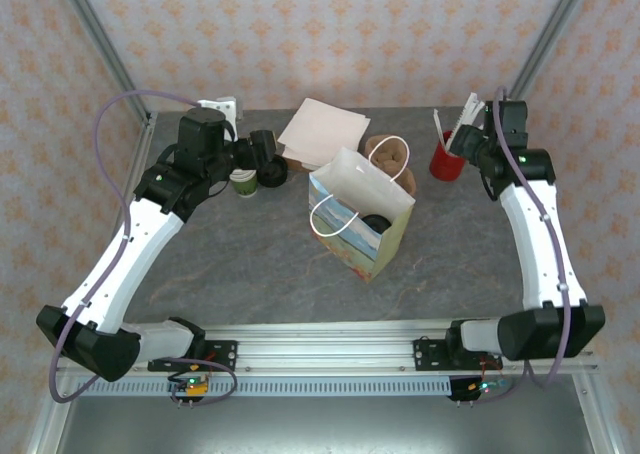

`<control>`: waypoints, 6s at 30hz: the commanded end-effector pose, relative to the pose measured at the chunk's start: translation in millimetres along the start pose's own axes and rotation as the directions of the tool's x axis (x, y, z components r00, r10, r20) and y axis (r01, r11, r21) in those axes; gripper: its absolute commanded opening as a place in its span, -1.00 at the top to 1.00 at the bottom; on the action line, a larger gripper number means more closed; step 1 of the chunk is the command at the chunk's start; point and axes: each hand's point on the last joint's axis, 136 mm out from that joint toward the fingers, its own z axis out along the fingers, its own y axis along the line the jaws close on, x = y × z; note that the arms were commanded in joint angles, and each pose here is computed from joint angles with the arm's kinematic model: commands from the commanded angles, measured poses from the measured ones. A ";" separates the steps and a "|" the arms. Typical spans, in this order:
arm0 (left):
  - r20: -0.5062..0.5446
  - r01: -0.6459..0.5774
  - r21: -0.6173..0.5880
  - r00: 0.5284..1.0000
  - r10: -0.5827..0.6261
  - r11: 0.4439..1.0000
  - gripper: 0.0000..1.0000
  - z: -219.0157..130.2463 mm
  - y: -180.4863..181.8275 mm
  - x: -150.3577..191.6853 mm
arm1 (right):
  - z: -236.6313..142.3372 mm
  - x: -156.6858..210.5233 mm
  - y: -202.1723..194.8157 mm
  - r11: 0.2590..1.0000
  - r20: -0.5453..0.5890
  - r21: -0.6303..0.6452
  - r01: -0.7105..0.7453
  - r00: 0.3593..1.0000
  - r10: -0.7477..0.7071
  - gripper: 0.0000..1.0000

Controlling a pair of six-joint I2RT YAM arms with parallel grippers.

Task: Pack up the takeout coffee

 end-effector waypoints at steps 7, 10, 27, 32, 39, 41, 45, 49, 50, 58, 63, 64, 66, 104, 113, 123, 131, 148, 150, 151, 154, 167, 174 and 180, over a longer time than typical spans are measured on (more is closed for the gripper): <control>0.012 0.011 -0.006 1.000 -0.011 1.000 -0.47 -2.6 -0.2 -6.9 | 41.2 -23.5 -6.6 1.000 -0.056 0.023 -0.005 0.998 0.007 -0.10; 0.004 0.003 0.006 1.000 -0.003 1.000 -0.47 -0.8 -2.5 -5.3 | 56.2 -37.0 -19.1 0.998 -0.045 0.021 -0.062 0.997 0.063 0.01; -0.019 -0.016 0.042 1.000 0.017 0.999 -0.47 9.3 -8.5 0.1 | 167.3 -76.2 -44.9 0.988 -0.129 -0.006 -0.155 0.980 0.153 -0.03; -0.027 -0.026 0.038 0.999 0.027 0.999 -0.48 12.5 -8.0 1.0 | 188.0 -79.7 -43.4 0.990 -0.152 -0.017 -0.137 0.979 0.133 -0.02; -0.030 -0.030 0.035 0.999 0.031 0.999 -0.47 13.6 -7.9 0.3 | 205.0 -86.8 -37.7 0.986 -0.183 -0.070 -0.153 0.973 0.138 0.10; -0.031 -0.030 0.036 0.999 0.031 0.999 -0.47 13.7 -8.4 0.6 | 205.6 -86.8 -34.2 0.983 -0.188 -0.089 -0.159 0.972 0.140 0.19; -0.032 -0.028 0.036 0.999 0.030 0.999 -0.47 14.6 -8.1 1.5 | 207.6 -85.2 -33.5 0.982 -0.193 -0.093 -0.162 0.971 0.142 0.26; -0.035 -0.029 0.039 0.999 0.031 0.999 -0.47 14.9 -8.4 2.6 | 212.9 -82.3 -36.1 0.983 -0.204 -0.084 -0.161 0.969 0.141 0.35; -0.034 -0.030 0.039 0.999 0.031 0.999 -0.47 14.7 -8.4 2.5 | 213.6 -81.7 -35.7 0.984 -0.206 -0.083 -0.160 0.969 0.140 0.37; -0.043 -0.033 0.040 0.998 0.035 0.999 -0.47 15.4 -7.9 5.3 | 211.1 -84.8 -31.8 0.980 -0.206 -0.102 -0.172 0.967 0.149 0.72; -0.041 -0.030 0.050 0.999 0.032 0.998 -0.47 14.3 -9.7 4.8 | 173.7 -109.8 -24.7 0.973 -0.143 -0.137 -0.184 0.976 0.164 0.82; -0.041 -0.028 0.053 0.999 0.030 0.998 -0.47 14.3 -10.0 4.9 | 163.0 -116.0 -24.3 0.973 -0.125 -0.140 -0.185 0.978 0.168 0.82; -0.039 -0.026 0.063 0.999 0.029 0.998 -0.47 13.5 -12.1 4.7 | 140.3 -125.4 -22.7 0.972 -0.095 -0.148 -0.184 0.981 0.171 0.82; -0.037 0.008 0.035 0.999 -0.006 0.999 -0.45 11.4 -4.3 10.6 | -179.9 -20.7 157.9 0.692 0.198 -0.688 0.220 0.974 -0.113 0.86; -0.057 0.004 0.027 0.998 -0.002 1.000 -0.45 20.8 -2.8 15.9 | -113.5 36.7 202.9 0.700 0.116 -0.651 0.295 0.949 -0.292 0.79; -0.143 -0.030 0.013 0.989 0.031 0.999 -0.45 67.9 -4.2 27.4 | -121.1 37.9 195.5 0.713 0.154 -0.598 0.365 0.926 -0.345 -0.08; -0.271 -0.266 -0.128 0.936 0.224 0.955 -0.37 140.4 3.9 20.9 | -153.3 9.1 177.0 0.730 0.260 -0.559 0.393 0.919 -0.296 -0.45; -0.400 -0.337 -0.230 0.888 0.227 0.913 -0.29 284.5 58.8 35.3 | -150.4 9.5 153.9 0.777 0.287 -0.482 0.404 0.911 -0.296 -0.46; -0.397 -0.341 -0.232 0.888 0.231 0.911 -0.29 294.7 60.9 40.0 | -148.6 11.3 154.7 0.777 0.280 -0.485 0.401 0.913 -0.296 -0.46; -0.399 -0.343 -0.234 0.887 0.231 0.910 -0.29 299.7 63.0 43.1 | -148.2 11.9 154.9 0.777 0.278 -0.486 0.400 0.914 -0.296 -0.46; -0.415 -0.350 -0.236 0.880 0.232 0.906 -0.28 310.3 67.6 53.2 | -148.2 12.6 154.0 0.778 0.277 -0.486 0.399 0.914 -0.296 -0.46; -0.442 -0.313 -0.184 0.873 0.206 0.932 -0.04 338.0 67.9 85.1 | -144.2 16.4 150.9 0.786 0.268 -0.476 0.395 0.916 -0.298 -0.46; -0.456 -0.290 -0.155 0.869 0.192 0.944 0.07 346.8 64.9 98.5 | -142.6 17.8 150.0 0.788 0.265 -0.472 0.396 0.916 -0.301 -0.46; -0.473 -0.291 -0.142 0.860 0.194 0.946 0.28 351.1 65.7 107.9 | -140.1 19.1 150.4 0.789 0.261 -0.470 0.395 0.916 -0.303 -0.46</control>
